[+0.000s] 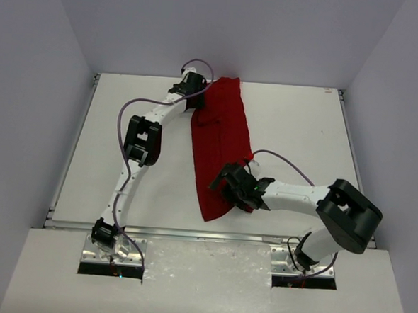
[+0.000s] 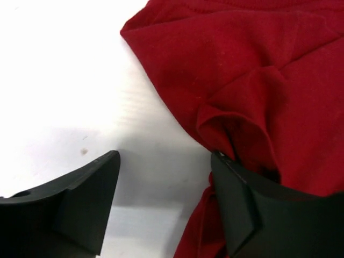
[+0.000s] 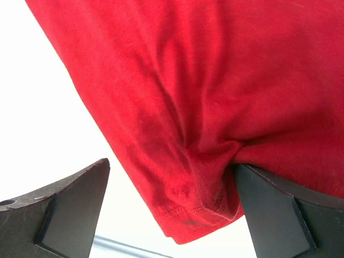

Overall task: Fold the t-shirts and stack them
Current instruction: Rotate the tshirt 90 degrees, then grab the bottom of the folded rectangular tshirt with both arms, then fold the folded rectangular tshirt in 1/3 of the way

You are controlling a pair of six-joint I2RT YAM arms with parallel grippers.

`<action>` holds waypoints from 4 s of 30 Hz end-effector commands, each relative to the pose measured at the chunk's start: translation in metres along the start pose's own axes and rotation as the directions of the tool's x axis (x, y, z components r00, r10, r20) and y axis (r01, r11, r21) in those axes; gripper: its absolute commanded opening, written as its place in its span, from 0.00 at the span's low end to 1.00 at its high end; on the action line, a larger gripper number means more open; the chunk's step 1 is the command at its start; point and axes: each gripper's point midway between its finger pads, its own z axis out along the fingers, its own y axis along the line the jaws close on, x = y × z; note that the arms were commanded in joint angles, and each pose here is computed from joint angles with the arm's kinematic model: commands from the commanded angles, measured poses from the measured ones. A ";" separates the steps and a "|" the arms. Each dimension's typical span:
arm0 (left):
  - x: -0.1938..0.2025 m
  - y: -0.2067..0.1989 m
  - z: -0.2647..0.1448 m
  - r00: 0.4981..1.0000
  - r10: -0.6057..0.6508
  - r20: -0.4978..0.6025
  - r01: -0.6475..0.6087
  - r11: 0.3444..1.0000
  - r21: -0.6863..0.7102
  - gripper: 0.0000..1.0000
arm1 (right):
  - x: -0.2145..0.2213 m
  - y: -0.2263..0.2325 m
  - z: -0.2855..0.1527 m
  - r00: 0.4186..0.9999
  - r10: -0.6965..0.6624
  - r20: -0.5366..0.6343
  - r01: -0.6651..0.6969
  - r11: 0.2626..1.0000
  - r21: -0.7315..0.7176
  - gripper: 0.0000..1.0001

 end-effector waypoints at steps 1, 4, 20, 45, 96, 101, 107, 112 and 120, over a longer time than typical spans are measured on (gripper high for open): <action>0.007 -0.039 0.005 0.996 0.084 -0.004 -0.081 0.972 0.219 0.68 | 0.050 -0.028 0.016 0.990 0.011 -0.144 0.011 0.989 0.149 0.99; -0.008 -0.047 0.000 0.998 0.057 0.023 -0.061 0.967 0.246 0.69 | 0.057 -0.022 0.021 0.988 0.008 -0.155 0.018 0.986 0.167 0.99; -0.008 0.073 -0.198 0.947 -0.312 0.072 0.309 0.949 0.054 1.00 | 0.044 0.035 -0.040 0.974 -0.211 -0.088 0.196 0.969 -0.153 0.99; 0.301 0.074 -0.302 0.896 -0.227 -0.381 0.362 0.870 0.334 0.60 | 0.004 -0.087 -0.034 0.889 -0.415 -0.193 0.390 0.908 -0.154 0.63; 0.257 0.056 -0.380 0.939 -0.261 -0.224 0.324 0.890 0.320 0.00 | -0.022 -0.049 -0.086 0.879 -0.471 -0.075 0.455 0.875 -0.167 0.01; 0.214 0.052 -0.359 0.943 -0.287 -0.170 0.327 0.892 0.312 0.00 | -0.054 -0.017 -0.088 0.877 -0.479 -0.021 0.473 0.871 -0.132 0.02; 0.162 0.038 -0.345 0.952 -0.285 -0.109 0.305 0.899 0.313 0.00 | -0.092 0.005 -0.078 0.877 -0.480 -0.001 0.479 0.874 -0.083 0.01; 0.127 0.035 -0.317 0.957 -0.276 -0.089 0.290 0.910 0.296 0.00 | -0.126 0.023 -0.069 0.872 -0.489 0.022 0.489 0.870 -0.057 0.01; 0.099 0.027 -0.278 0.962 -0.251 -0.112 0.274 0.905 0.324 0.00 | -0.157 0.038 -0.033 0.875 -0.482 -0.041 0.479 0.875 -0.063 0.01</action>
